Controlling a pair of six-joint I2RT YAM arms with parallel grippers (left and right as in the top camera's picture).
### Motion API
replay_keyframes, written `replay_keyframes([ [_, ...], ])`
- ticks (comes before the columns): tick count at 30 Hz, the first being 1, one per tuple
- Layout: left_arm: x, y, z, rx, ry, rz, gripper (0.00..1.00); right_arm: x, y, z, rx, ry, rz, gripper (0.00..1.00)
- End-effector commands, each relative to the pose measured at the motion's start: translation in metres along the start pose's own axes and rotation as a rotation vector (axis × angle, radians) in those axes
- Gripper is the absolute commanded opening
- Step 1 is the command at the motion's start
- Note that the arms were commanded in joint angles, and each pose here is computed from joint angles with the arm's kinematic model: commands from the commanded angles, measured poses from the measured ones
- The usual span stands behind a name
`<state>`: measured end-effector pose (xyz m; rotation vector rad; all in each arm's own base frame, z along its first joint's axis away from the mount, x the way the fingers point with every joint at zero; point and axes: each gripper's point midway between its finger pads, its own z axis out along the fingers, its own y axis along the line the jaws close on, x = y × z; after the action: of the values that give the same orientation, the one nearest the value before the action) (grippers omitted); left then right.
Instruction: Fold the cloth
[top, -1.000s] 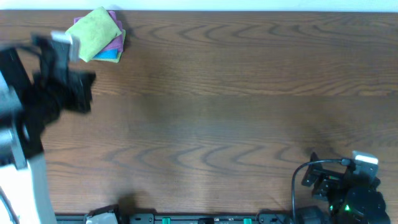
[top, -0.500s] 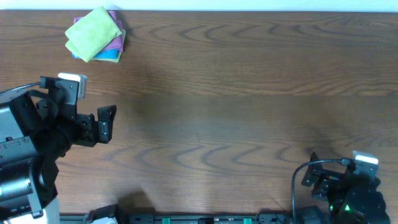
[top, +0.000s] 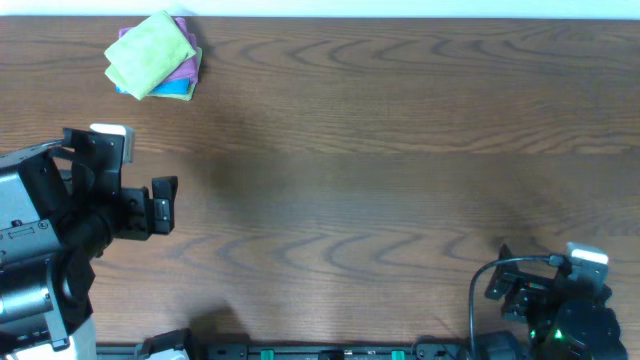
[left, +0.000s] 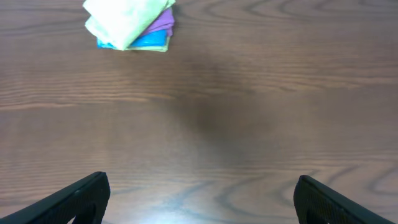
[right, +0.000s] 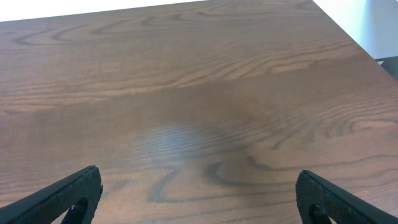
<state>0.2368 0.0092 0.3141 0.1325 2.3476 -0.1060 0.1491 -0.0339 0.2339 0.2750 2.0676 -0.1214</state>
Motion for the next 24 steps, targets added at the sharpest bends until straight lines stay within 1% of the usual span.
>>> replay_keyframes([
  [1,0.004,0.012,0.005,-0.072,-0.009,0.028,0.96,0.001,-0.003,0.001,0.019,0.001,0.009,0.99],
  [3,0.002,0.022,0.009,-0.135,-0.078,0.056,0.96,0.001,-0.003,0.001,0.019,0.001,0.009,0.99],
  [6,0.008,0.025,0.017,-0.179,-0.214,0.069,0.96,0.001,-0.003,0.001,0.019,0.001,0.009,0.99],
  [8,0.018,0.025,0.024,-0.19,-0.316,0.02,0.96,0.001,-0.003,0.001,0.019,0.001,0.009,0.99],
  [12,0.043,0.02,0.038,-0.177,-0.455,-0.082,0.96,0.001,-0.003,0.001,0.019,0.001,0.009,0.99],
  [16,0.061,0.017,0.05,-0.182,-0.513,-0.084,0.96,0.001,-0.003,0.001,0.019,0.001,0.009,0.99],
  [21,0.083,0.028,0.063,-0.251,-0.555,-0.196,0.96,0.001,-0.003,0.001,0.019,0.001,0.009,0.99],
  [24,0.092,0.031,0.069,-0.281,-0.57,-0.199,0.96,0.001,-0.003,0.001,0.019,0.001,0.009,0.99],
])
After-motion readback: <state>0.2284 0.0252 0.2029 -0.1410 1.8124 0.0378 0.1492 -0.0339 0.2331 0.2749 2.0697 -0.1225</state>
